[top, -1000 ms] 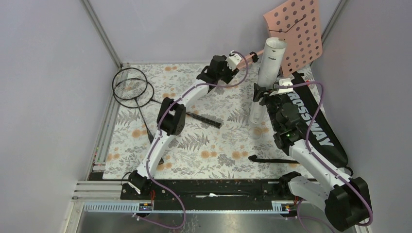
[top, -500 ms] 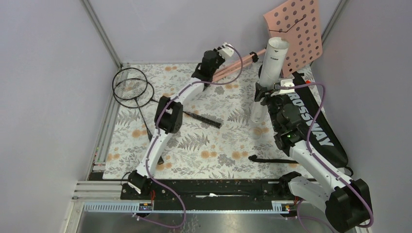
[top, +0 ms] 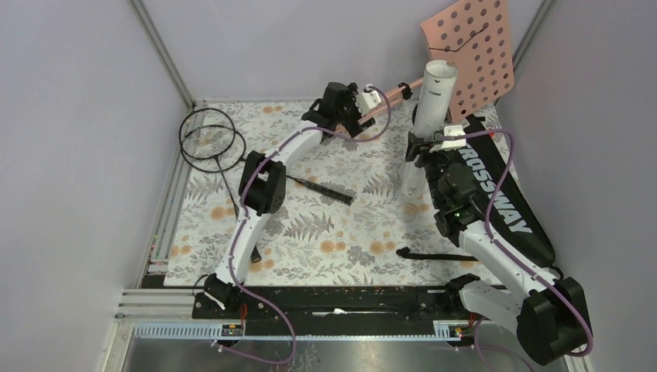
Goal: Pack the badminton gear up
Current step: Adjust the distractor at the center of the board.
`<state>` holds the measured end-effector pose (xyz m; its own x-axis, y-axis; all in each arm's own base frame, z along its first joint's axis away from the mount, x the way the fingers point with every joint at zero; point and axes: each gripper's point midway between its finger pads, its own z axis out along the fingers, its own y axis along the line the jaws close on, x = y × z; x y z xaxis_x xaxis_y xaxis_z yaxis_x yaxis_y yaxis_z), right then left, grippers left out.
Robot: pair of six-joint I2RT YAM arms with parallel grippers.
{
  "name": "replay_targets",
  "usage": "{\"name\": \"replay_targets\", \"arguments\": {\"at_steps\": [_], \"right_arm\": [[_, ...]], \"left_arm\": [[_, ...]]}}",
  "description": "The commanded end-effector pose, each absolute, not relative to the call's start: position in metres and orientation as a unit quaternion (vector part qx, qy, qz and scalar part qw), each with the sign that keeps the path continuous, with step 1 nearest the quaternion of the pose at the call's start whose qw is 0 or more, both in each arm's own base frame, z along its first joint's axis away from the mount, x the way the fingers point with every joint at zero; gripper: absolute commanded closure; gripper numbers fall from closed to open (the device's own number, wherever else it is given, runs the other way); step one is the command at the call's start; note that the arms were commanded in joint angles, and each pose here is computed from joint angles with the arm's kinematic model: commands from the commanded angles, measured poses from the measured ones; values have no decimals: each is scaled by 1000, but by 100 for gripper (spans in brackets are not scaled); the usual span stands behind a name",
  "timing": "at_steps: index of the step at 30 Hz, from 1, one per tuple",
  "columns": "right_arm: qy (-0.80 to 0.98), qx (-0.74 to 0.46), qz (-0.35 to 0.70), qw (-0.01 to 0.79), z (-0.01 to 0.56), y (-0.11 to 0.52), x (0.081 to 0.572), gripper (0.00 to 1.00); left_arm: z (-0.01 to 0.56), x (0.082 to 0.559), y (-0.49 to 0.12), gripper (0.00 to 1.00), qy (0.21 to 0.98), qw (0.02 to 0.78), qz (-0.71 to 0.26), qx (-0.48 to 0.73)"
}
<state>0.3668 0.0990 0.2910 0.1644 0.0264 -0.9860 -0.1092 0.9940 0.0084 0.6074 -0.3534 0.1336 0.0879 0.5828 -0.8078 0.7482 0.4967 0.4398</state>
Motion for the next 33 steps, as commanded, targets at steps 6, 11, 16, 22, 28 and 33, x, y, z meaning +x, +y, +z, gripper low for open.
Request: {"name": "replay_targets", "arguments": {"at_steps": [6, 11, 16, 22, 28, 33], "right_arm": [[587, -8, 59, 807, 331, 93, 360, 47], [576, -8, 78, 814, 335, 96, 355, 47], [575, -11, 89, 813, 336, 101, 356, 48], [576, -7, 98, 812, 334, 103, 357, 49], [584, -10, 104, 805, 326, 110, 366, 49], [592, -11, 97, 800, 320, 111, 373, 49]], "left_arm": [[145, 617, -369, 1, 628, 557, -66, 539], [102, 642, -365, 1, 601, 579, 43, 549], [108, 650, -375, 1, 563, 618, 55, 546], [141, 690, -340, 39, 510, 713, 128, 464], [213, 719, -283, 55, 492, 778, 139, 366], [225, 728, -262, 53, 486, 809, 100, 315]]}}
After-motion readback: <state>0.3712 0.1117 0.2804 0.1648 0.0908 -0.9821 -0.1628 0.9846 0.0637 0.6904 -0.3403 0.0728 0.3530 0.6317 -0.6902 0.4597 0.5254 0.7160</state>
